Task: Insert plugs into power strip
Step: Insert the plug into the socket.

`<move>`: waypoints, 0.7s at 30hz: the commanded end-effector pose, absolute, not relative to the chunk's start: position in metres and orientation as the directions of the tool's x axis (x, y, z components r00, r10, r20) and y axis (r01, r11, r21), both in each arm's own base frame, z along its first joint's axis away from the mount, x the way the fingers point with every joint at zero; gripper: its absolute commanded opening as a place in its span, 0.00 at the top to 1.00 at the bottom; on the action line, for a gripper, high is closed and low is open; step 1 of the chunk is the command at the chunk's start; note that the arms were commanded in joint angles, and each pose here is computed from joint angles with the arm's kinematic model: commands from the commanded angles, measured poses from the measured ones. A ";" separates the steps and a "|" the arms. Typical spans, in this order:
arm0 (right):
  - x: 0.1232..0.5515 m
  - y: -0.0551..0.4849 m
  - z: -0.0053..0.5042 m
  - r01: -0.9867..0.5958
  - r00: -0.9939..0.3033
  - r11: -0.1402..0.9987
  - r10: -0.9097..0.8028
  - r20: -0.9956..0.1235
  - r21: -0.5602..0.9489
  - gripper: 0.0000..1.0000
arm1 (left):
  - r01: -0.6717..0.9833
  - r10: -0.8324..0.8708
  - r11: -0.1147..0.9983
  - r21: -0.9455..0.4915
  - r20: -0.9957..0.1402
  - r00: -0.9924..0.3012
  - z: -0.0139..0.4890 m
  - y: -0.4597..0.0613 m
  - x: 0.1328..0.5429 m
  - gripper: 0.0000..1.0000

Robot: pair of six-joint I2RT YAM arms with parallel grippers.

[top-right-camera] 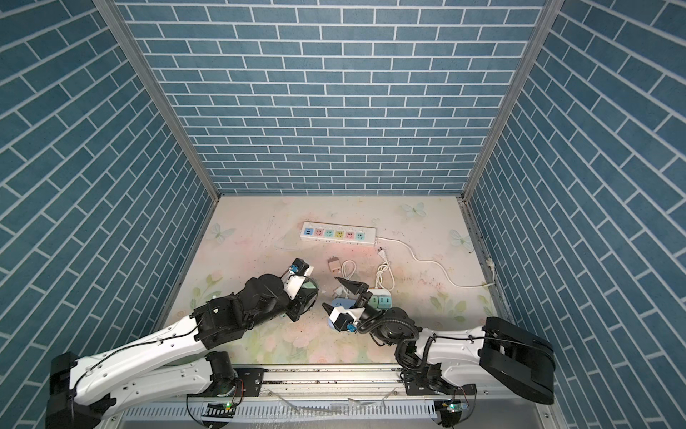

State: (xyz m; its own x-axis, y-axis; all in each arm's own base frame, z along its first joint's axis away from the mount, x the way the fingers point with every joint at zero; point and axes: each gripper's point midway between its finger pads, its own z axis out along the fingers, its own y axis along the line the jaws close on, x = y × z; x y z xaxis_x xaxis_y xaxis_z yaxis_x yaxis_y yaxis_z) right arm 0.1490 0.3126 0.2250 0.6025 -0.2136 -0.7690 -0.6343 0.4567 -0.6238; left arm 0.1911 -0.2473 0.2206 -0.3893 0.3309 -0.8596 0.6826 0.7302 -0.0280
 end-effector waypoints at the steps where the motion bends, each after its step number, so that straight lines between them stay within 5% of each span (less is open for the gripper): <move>1: 0.164 0.296 0.224 -0.613 0.529 0.530 -0.276 -0.802 -0.586 0.12 | 0.635 0.436 0.759 0.142 -0.835 -0.335 0.226 -0.217 0.198 1.00; 6: 0.198 0.263 0.237 -0.485 0.397 0.692 -0.370 -0.840 -0.534 0.04 | 0.671 0.563 0.690 0.272 -0.785 -0.261 0.215 -0.204 0.193 1.00; 12: 0.239 0.202 0.260 -0.279 0.225 0.918 -0.223 -0.949 -0.282 0.01 | 0.745 0.660 0.574 0.340 -0.730 -0.175 0.196 -0.203 0.181 1.00; 21: 0.281 0.105 0.238 0.047 -0.048 0.995 -0.083 -0.995 -0.085 0.01 | 0.863 0.750 0.381 0.332 -0.657 -0.079 0.162 -0.220 0.160 1.00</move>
State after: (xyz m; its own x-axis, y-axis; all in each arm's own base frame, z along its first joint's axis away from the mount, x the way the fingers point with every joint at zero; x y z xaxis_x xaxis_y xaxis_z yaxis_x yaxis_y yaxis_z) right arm 0.2766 0.1349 0.2531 0.0596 -0.1899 -0.9800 -0.0696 0.9786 -0.1938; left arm 0.1693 -0.2141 0.1737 -0.1296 0.7129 -0.6892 0.8185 0.4693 0.3315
